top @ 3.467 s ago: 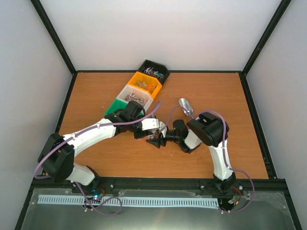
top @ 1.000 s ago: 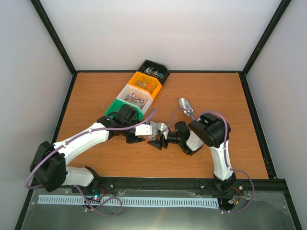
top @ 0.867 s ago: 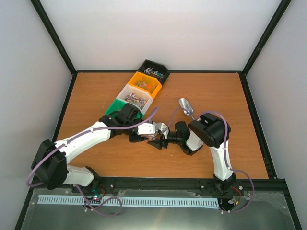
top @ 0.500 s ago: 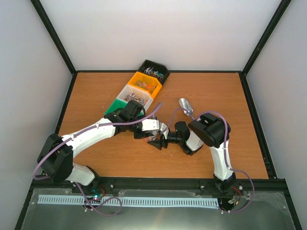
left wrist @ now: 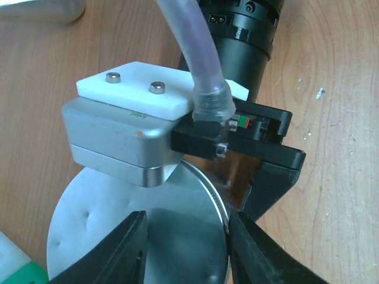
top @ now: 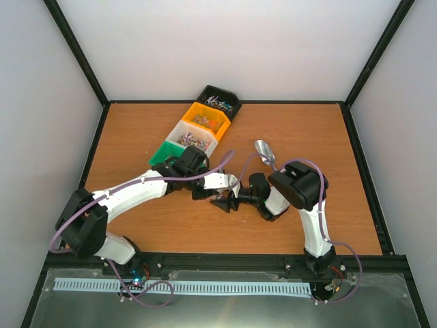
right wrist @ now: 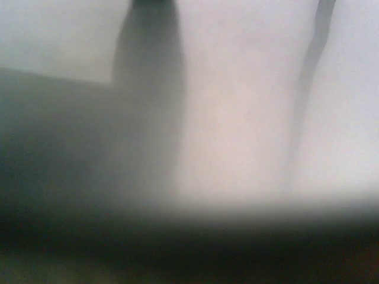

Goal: Pack the candies

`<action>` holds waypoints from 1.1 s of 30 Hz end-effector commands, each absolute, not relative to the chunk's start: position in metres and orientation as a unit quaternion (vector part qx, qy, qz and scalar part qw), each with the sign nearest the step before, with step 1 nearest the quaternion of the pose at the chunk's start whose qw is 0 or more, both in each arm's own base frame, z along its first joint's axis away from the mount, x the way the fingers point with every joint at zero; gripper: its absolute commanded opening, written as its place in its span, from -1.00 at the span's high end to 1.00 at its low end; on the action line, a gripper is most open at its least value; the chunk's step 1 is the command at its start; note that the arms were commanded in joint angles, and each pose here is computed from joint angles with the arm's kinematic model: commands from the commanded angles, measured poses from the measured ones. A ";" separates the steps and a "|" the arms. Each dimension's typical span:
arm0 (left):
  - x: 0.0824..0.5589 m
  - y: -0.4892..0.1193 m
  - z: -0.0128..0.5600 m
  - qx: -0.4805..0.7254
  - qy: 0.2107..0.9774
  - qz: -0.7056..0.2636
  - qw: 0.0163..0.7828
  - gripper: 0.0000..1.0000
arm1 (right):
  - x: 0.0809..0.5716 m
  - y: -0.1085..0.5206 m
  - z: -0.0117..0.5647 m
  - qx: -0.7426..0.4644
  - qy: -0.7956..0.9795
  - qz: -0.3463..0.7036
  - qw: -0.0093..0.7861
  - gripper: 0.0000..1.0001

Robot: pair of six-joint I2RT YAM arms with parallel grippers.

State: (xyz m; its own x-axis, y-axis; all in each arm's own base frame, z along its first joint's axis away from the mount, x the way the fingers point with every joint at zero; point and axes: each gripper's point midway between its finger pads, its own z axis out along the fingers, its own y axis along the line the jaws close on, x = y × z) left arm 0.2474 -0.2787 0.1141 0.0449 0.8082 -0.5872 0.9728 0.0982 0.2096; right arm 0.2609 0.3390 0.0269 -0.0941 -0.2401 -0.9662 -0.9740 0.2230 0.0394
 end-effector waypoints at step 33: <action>0.240 -0.217 0.137 0.644 0.687 -0.138 0.306 -0.05 | 0.252 0.335 0.020 -0.492 0.630 0.391 0.456 0.09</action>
State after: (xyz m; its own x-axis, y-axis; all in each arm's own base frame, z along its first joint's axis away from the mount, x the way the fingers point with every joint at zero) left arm 0.2604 -0.1994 0.1093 -0.0421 0.8346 -0.5493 0.9492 0.2050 0.2387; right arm 0.2594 0.3372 0.0262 -0.0804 -0.2439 -0.9665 -0.9752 0.2198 0.0257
